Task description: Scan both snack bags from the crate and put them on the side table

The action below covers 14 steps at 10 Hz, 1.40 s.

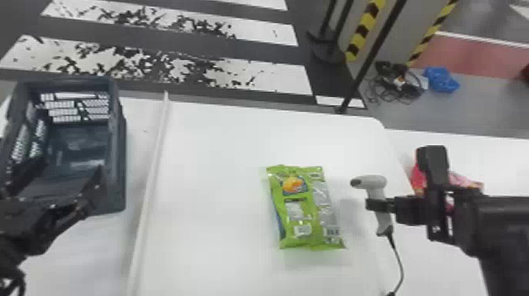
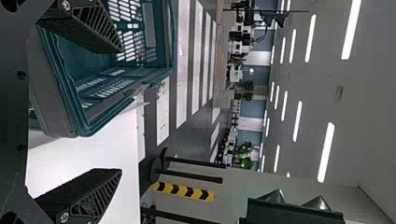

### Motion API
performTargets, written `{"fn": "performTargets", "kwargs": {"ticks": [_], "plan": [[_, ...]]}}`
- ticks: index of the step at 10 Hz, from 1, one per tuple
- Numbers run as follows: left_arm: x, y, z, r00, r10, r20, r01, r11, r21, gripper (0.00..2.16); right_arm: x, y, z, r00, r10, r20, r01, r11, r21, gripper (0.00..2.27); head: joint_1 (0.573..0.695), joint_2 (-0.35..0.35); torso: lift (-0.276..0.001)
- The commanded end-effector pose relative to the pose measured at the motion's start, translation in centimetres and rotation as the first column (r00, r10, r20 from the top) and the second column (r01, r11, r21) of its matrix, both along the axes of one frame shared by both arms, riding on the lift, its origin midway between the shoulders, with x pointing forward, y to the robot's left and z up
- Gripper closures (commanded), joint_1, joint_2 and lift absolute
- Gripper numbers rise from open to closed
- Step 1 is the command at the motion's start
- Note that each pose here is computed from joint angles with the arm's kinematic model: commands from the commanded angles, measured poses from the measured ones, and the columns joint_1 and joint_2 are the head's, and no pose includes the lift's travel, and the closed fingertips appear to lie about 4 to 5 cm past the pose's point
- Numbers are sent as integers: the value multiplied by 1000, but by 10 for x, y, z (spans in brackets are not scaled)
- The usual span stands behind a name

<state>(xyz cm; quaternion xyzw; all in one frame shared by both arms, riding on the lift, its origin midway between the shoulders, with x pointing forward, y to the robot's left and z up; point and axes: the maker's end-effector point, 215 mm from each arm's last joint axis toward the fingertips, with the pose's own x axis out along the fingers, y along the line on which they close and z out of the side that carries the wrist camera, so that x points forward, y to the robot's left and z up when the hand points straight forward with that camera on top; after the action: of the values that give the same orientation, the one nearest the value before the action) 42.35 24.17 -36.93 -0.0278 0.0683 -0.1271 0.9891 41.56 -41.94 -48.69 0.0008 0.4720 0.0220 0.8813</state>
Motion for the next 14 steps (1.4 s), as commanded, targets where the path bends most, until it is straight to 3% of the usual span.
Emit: {"fn": "performTargets", "kwargs": {"ticks": [1, 4, 8, 9, 10, 11, 12, 14], "plan": [[0, 1, 0, 1000, 1, 0, -1, 1000, 1, 87, 23, -10, -8, 1000, 19, 19, -18, 999, -37, 2189, 695, -234, -87], [-1, 2, 1, 1000, 2, 0, -2, 1000, 2, 87, 53, -20, -22, 998, 36, 48, -32, 996, -82, 2186, 695, -243, -87], [-2, 3, 1, 1000, 5, -1, -5, 1000, 2, 87, 59, -20, -36, 998, 53, 38, -49, 993, -107, 2179, 695, -241, -87], [-1, 3, 1, 1000, 5, 1, -5, 1000, 4, 87, 59, -20, -37, 998, 55, 39, -50, 993, -108, 2081, 695, -240, -87], [-2, 3, 1, 1000, 5, -1, -5, 1000, 2, 87, 62, -19, -36, 997, 62, 50, -56, 992, -111, 1760, 695, -240, -87], [-2, 3, 1, 1000, 5, -1, -5, 1000, 2, 87, 63, -18, -36, 996, 64, 56, -58, 992, -112, 680, 695, -239, -87], [-2, 4, 1, 1000, 6, 0, -6, 1000, 3, 87, 63, -20, -36, 997, 58, 58, -51, 992, -114, 66, 695, -237, -87], [-2, 4, 0, 1000, 5, -2, -5, 1000, 3, 87, 58, -25, -30, 997, 35, 73, -27, 994, -108, 56, 695, -238, -87]]}}
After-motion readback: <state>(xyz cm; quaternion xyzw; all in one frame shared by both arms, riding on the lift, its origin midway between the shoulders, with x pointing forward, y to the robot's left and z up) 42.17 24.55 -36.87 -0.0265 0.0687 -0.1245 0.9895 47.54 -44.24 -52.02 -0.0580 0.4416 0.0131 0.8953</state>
